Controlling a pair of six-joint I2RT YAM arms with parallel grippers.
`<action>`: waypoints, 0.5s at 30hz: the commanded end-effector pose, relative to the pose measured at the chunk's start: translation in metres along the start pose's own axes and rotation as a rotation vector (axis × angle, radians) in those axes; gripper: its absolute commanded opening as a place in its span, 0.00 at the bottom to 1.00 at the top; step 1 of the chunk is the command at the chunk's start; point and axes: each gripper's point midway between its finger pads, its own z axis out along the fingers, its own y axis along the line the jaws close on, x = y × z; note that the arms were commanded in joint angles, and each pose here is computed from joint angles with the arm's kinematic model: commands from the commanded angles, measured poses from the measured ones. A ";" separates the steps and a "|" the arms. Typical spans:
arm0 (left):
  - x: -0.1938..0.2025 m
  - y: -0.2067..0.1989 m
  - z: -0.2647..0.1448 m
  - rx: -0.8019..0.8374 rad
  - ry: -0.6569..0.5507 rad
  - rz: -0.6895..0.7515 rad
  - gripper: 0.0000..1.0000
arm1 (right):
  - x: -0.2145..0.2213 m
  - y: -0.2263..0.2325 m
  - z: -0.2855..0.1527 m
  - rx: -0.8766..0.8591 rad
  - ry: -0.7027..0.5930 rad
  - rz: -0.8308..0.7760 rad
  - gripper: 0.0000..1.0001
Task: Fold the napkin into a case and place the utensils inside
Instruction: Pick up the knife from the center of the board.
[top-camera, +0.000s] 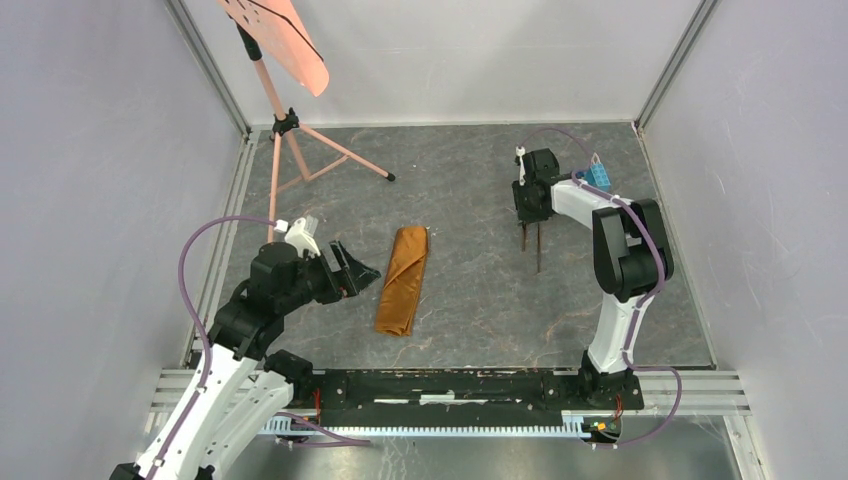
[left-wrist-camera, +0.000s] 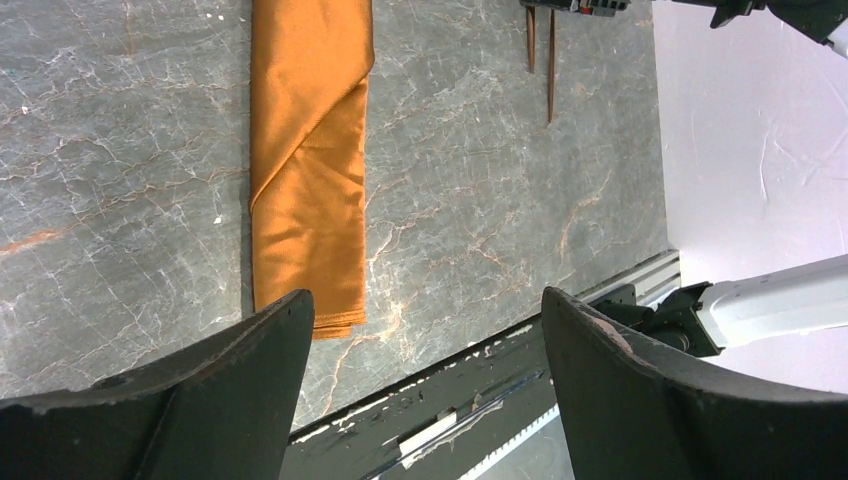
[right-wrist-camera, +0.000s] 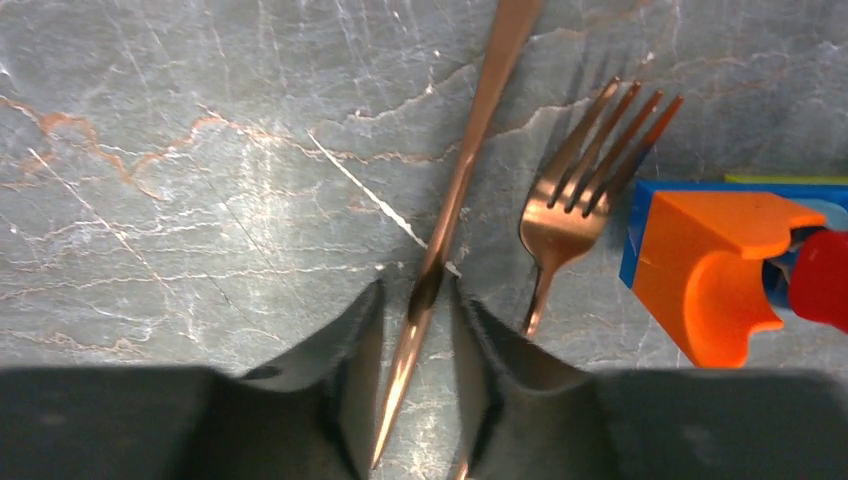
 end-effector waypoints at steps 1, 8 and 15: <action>-0.008 -0.011 -0.009 0.033 -0.020 0.055 0.90 | 0.000 0.016 0.015 -0.130 0.011 -0.022 0.28; -0.005 -0.013 -0.003 0.055 0.004 0.056 0.91 | 0.008 0.038 0.002 -0.292 0.061 -0.270 0.18; -0.004 -0.021 0.007 0.099 0.039 0.067 0.91 | 0.042 0.074 -0.038 -0.431 0.008 -0.767 0.12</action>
